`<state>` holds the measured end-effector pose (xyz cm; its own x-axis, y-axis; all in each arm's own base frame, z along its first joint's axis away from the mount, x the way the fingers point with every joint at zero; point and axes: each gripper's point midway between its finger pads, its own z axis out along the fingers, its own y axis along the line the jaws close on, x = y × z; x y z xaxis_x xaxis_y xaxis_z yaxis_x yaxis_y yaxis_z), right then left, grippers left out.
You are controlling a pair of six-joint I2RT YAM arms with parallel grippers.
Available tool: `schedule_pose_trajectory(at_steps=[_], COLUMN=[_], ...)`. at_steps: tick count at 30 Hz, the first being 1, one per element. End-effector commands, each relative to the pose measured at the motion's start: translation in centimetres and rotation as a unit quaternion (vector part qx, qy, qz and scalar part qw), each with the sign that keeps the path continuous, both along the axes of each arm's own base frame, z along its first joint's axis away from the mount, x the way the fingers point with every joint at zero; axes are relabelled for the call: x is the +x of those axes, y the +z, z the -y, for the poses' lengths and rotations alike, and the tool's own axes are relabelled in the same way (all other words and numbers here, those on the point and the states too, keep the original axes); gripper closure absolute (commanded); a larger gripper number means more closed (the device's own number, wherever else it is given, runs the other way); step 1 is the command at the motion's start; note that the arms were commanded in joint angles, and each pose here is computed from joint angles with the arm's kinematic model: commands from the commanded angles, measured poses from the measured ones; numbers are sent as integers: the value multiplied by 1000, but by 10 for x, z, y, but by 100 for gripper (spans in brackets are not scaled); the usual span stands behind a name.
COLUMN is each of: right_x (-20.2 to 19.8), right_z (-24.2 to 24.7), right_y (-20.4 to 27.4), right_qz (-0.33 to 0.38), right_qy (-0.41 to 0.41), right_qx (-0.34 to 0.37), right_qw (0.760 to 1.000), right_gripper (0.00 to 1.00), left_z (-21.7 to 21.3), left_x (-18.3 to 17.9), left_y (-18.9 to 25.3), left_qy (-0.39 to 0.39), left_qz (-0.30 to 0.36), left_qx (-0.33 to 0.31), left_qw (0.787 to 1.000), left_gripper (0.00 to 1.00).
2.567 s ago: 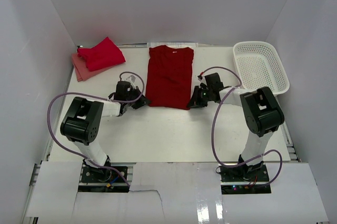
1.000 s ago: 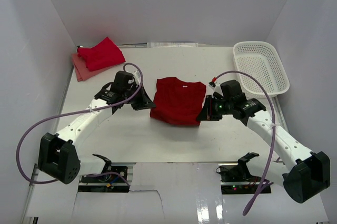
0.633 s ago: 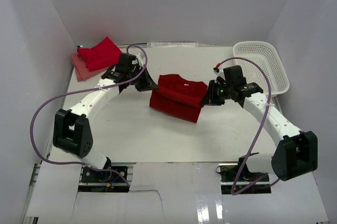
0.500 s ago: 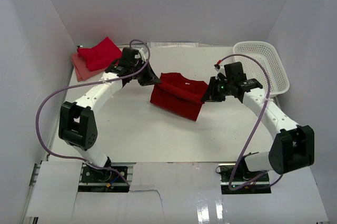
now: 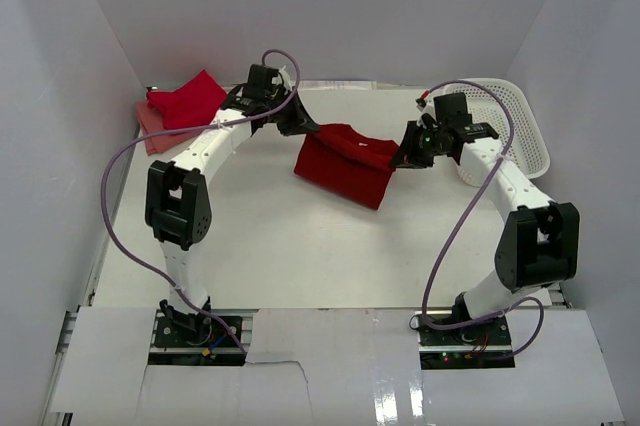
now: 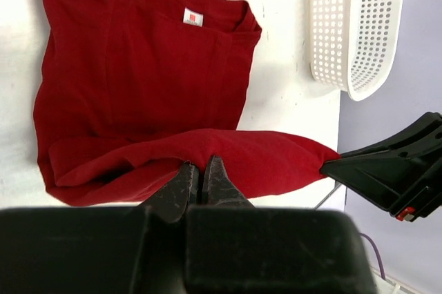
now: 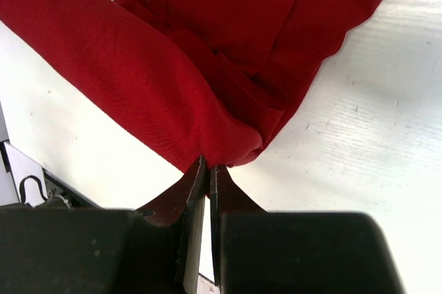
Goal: Fold and stack the t-shirts
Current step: Fold the long partially folded tshirt into a neat square
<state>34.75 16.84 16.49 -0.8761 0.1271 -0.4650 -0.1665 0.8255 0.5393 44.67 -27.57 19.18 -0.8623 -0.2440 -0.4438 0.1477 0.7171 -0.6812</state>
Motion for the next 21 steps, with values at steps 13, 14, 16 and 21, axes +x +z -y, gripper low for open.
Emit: schedule_pose_trajectory(at_steps=[13,14,16,21], right_x=[91,94,105,140], right_z=[22,25,32,46], right_y=[23,22,15,-11], right_qz=[35,35,30,12], right_qy=[-35,-38,-45,-59], right_qx=[8,8,8,16], right_qw=[999,999,999,998], right_gripper=[92,92,92,92], left_z=[23,23,22,25], left_x=[87,92,106,137], left_y=[13,11,15,-25], left_qy=[9,11,16,23], left_qz=[39,40,56,56], left_qx=[-35,-36,-43,-63], left_qw=[999,998,997,996], left_gripper=[100,100,100,100])
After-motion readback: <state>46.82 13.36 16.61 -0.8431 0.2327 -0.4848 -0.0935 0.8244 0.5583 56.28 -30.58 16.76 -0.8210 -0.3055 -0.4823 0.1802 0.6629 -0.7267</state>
